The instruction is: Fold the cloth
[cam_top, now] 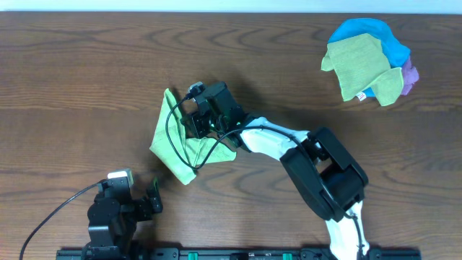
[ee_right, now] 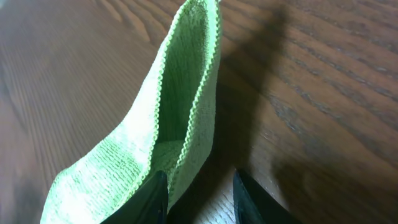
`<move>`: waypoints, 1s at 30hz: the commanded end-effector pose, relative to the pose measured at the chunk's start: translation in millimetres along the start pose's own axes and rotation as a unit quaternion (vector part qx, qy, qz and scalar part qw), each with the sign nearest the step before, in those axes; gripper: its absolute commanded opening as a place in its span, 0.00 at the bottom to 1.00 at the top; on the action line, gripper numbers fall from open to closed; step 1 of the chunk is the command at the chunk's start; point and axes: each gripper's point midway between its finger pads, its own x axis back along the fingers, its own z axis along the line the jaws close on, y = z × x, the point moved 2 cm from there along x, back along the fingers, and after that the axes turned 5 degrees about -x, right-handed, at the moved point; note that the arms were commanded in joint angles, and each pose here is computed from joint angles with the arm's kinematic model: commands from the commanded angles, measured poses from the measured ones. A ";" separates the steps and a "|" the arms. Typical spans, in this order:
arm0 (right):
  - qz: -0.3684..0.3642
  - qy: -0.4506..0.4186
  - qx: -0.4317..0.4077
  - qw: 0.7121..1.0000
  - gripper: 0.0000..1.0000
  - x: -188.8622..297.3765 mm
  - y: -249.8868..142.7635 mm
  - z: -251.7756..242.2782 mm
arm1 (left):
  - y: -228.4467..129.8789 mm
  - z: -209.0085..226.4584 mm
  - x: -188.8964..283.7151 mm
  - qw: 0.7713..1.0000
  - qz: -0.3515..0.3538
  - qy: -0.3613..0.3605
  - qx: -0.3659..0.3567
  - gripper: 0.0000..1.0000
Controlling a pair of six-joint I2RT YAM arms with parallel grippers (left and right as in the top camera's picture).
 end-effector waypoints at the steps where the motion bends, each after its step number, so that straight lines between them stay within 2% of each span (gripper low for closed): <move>1: 0.001 0.013 -0.008 1.000 0.35 -6.3 0.3 6.7 | -2.7 1.7 -1.9 1.000 0.002 0.004 0.008 0.95; 9: 0.011 0.021 -0.003 1.000 0.34 -13.4 -9.6 18.7 | -2.6 1.7 -1.9 1.000 0.001 0.004 0.008 0.95; 14: 0.014 0.020 -0.007 1.000 0.29 -16.5 -13.4 17.1 | -2.7 1.8 -1.9 1.000 0.002 0.004 0.008 0.95; 16: 0.015 0.020 -0.007 1.000 0.24 -16.7 -13.7 16.9 | -2.7 1.8 -1.9 1.000 0.002 0.004 0.008 0.95; 20: 0.006 0.024 -0.004 1.000 0.03 -16.5 -9.4 18.0 | -2.8 1.8 -1.9 1.000 0.002 0.004 0.008 0.95; 21: 0.003 0.025 -0.003 1.000 0.01 -16.0 -7.1 18.0 | -2.7 1.8 -1.9 1.000 0.002 0.004 0.008 0.95; 25: -0.009 0.039 -0.002 0.999 0.01 -7.7 9.1 21.3 | -2.6 1.7 -1.9 1.000 0.001 0.004 0.008 0.95; 30: -0.023 0.044 0.016 0.999 0.01 26.8 41.6 30.3 | -1.9 -3.9 -1.8 1.000 0.001 -0.014 0.011 0.95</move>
